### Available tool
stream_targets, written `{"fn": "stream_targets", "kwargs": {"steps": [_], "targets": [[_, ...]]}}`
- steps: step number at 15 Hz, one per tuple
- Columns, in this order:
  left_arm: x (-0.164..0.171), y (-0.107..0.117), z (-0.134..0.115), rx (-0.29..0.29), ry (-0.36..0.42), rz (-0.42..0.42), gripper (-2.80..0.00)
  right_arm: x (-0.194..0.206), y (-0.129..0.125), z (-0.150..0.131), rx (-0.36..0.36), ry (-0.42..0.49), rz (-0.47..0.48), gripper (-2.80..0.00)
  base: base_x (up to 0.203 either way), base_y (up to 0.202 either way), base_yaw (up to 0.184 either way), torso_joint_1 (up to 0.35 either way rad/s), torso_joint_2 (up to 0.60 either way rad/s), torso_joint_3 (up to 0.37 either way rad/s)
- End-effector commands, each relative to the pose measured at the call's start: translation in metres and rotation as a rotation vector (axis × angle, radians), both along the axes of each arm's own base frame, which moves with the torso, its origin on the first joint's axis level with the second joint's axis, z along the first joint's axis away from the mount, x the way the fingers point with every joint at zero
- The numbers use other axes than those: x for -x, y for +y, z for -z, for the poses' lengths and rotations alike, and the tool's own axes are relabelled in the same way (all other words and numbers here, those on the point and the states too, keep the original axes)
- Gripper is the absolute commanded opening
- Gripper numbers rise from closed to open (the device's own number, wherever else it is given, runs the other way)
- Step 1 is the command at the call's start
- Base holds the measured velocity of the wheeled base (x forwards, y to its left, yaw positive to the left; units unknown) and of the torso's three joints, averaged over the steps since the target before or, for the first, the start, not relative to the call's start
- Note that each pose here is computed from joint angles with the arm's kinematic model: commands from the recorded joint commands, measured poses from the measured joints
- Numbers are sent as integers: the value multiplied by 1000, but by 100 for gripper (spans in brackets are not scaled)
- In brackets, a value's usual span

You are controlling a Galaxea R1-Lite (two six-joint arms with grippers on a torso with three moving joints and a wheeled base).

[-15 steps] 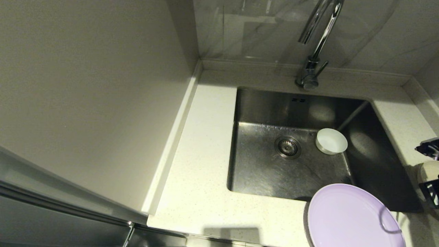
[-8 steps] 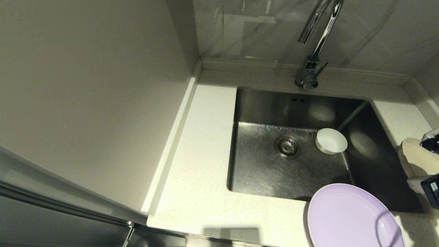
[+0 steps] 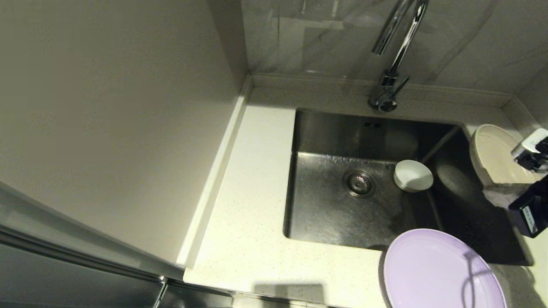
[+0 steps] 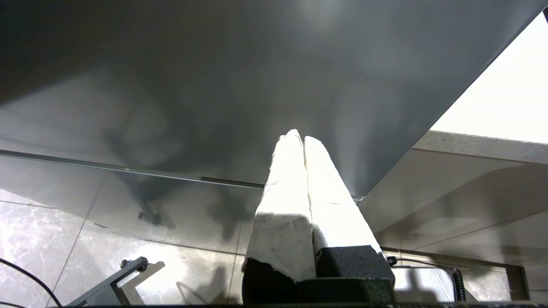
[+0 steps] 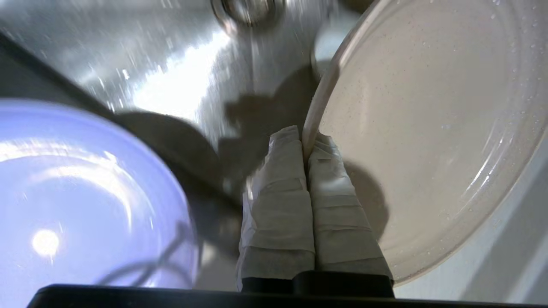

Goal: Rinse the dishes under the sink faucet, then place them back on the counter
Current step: Put a plate into the sink

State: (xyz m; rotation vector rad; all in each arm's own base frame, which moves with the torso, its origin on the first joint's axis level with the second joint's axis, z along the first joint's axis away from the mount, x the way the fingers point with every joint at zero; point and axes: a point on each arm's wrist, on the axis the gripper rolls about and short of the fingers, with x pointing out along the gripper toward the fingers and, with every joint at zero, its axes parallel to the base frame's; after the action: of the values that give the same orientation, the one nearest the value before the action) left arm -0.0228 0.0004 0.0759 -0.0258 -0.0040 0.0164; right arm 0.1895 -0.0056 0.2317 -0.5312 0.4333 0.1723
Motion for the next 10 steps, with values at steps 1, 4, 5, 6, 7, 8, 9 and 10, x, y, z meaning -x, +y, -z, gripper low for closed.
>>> {"fn": "stream_targets", "kwargs": {"steps": [1, 4, 5, 6, 7, 8, 9, 10], "targets": [[0, 0, 0, 0, -5, 0, -280, -18, 17, 2, 15, -19, -91, -280, 0, 0, 0, 0, 0, 0], [0, 0, 0, 0, -4, 0, -280, -51, 39, 15, 66, -73, -199, -280, 0, 0, 0, 0, 0, 0], [0, 0, 0, 0, -4, 0, -280, -59, 47, 22, 85, -65, -233, -280, 0, 0, 0, 0, 0, 0], [0, 0, 0, 0, -4, 0, -280, -66, 56, 27, 97, -55, -268, -280, 0, 0, 0, 0, 0, 0], [0, 0, 0, 0, -4, 0, -280, -72, 64, 32, 103, -55, -294, -280, 0, 0, 0, 0, 0, 0], [0, 0, 0, 0, -5, 0, -280, -79, 73, 37, 106, -65, -317, -280, 0, 0, 0, 0, 0, 0], [0, 0, 0, 0, -4, 0, -280, -85, 82, 42, 107, -72, -336, -280, 0, 0, 0, 0, 0, 0], [0, 0, 0, 0, -4, 0, -280, -90, 90, 48, 108, -72, -357, -280, 0, 0, 0, 0, 0, 0]]}}
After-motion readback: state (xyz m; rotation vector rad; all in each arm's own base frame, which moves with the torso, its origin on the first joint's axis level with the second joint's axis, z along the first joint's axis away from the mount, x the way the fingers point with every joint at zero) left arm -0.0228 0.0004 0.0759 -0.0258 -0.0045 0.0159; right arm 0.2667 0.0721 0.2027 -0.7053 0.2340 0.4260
